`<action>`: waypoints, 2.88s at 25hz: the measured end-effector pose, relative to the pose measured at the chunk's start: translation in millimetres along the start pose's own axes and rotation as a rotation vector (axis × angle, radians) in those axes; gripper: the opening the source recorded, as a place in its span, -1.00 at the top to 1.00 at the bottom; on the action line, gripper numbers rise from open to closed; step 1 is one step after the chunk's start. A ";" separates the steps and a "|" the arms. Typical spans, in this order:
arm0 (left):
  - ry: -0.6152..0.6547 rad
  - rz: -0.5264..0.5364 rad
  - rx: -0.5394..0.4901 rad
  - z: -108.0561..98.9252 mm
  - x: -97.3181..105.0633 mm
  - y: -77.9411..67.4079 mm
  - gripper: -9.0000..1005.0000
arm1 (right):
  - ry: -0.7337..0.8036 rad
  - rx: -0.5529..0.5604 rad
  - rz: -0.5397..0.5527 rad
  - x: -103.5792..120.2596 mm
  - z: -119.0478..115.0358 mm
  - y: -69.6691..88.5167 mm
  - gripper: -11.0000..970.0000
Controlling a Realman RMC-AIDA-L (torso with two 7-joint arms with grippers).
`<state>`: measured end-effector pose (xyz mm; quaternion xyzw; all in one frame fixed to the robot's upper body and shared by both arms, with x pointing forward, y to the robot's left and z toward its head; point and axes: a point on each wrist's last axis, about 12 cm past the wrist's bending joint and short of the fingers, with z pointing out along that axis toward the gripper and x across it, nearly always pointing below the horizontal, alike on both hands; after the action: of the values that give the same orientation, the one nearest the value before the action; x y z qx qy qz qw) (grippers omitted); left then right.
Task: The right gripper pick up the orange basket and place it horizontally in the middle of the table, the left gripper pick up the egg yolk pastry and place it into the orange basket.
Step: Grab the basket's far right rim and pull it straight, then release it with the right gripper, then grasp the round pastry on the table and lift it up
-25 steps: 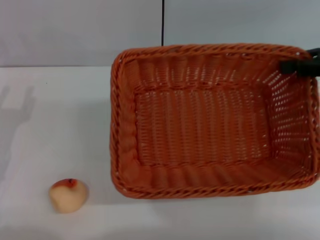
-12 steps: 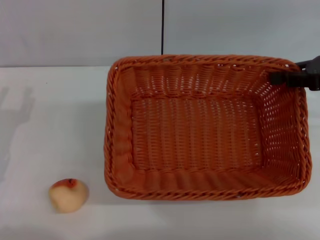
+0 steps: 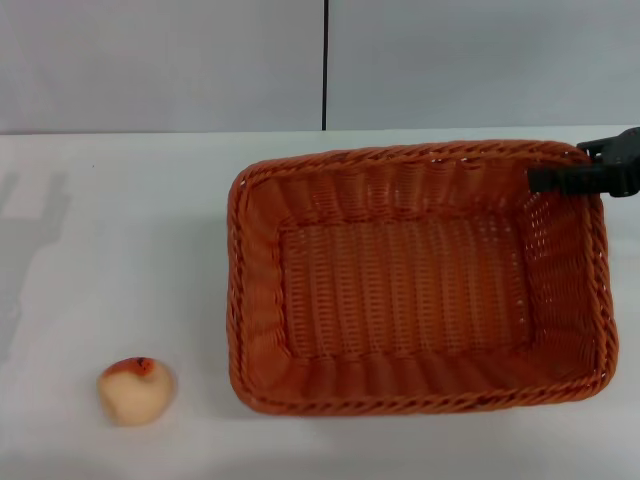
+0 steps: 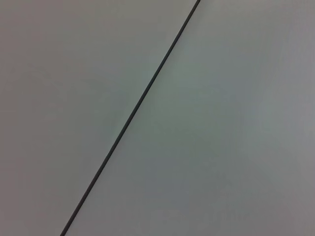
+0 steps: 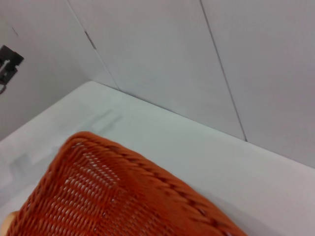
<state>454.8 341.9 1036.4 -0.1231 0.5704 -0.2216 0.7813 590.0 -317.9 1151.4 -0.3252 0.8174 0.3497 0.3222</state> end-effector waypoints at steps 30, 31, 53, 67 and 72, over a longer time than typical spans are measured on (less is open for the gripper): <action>0.434 0.033 0.601 33.5 -61.4 6.5 -0.28 | -0.976 0.261 -0.026 80.9 -50.2 12.8 0.00; 0.476 0.038 0.627 33.1 -62.4 6.5 -0.27 | -1.005 0.276 -0.004 87.6 -52.8 13.4 0.00; 1.099 0.186 0.742 9.9 -48.4 13.7 -0.26 | -1.057 0.350 0.095 111.0 -48.8 9.0 0.00; 1.174 0.168 0.717 -5.3 -37.5 15.7 -0.16 | -1.053 0.348 0.107 110.1 -45.8 7.4 0.00; 1.218 0.170 0.696 -11.3 -31.3 18.2 -0.16 | -1.053 0.347 0.108 109.9 -45.5 7.3 0.00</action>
<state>440.0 373.7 1051.0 0.3247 0.8097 -0.3586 0.3320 507.0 -383.1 1096.1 -0.0065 0.6069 0.3413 0.7177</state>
